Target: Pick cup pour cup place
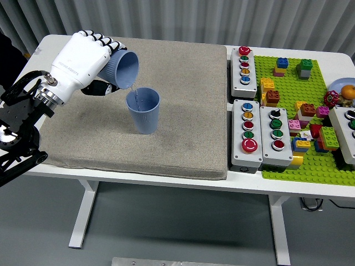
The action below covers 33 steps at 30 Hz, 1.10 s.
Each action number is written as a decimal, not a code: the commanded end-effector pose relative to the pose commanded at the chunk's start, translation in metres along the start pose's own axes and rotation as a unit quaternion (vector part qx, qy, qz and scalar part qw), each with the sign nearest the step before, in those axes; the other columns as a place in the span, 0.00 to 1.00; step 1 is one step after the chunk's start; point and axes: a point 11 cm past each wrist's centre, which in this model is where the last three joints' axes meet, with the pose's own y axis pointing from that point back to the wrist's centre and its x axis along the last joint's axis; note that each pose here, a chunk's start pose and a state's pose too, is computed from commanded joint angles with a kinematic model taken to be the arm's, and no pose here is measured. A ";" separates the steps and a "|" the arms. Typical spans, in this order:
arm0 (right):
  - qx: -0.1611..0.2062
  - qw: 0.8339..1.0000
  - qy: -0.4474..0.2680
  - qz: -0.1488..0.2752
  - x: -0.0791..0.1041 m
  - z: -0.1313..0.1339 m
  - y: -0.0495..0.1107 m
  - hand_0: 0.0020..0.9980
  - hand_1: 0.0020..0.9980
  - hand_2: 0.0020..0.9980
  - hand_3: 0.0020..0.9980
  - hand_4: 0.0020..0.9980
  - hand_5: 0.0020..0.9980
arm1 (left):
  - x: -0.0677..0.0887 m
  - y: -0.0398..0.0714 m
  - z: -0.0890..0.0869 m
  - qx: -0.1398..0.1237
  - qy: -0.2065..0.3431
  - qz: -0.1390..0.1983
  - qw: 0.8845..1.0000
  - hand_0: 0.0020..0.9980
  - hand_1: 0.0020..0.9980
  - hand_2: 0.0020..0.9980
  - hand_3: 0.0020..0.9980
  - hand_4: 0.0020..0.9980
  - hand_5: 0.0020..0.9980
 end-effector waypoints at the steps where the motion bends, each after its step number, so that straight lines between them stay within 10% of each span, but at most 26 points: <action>1: 0.000 1.000 0.000 0.000 0.000 0.000 0.000 0.70 0.63 0.56 0.56 0.00 0.01 | 0.000 0.000 0.000 0.000 -0.001 0.000 1.000 0.47 0.50 0.63 0.57 0.77 0.21; 33: 0.000 1.000 0.001 0.000 0.001 0.001 0.000 0.70 0.63 0.56 0.57 0.00 0.01 | 0.002 -0.002 0.003 -0.013 -0.020 -0.012 1.000 0.47 0.50 0.63 0.57 0.77 0.21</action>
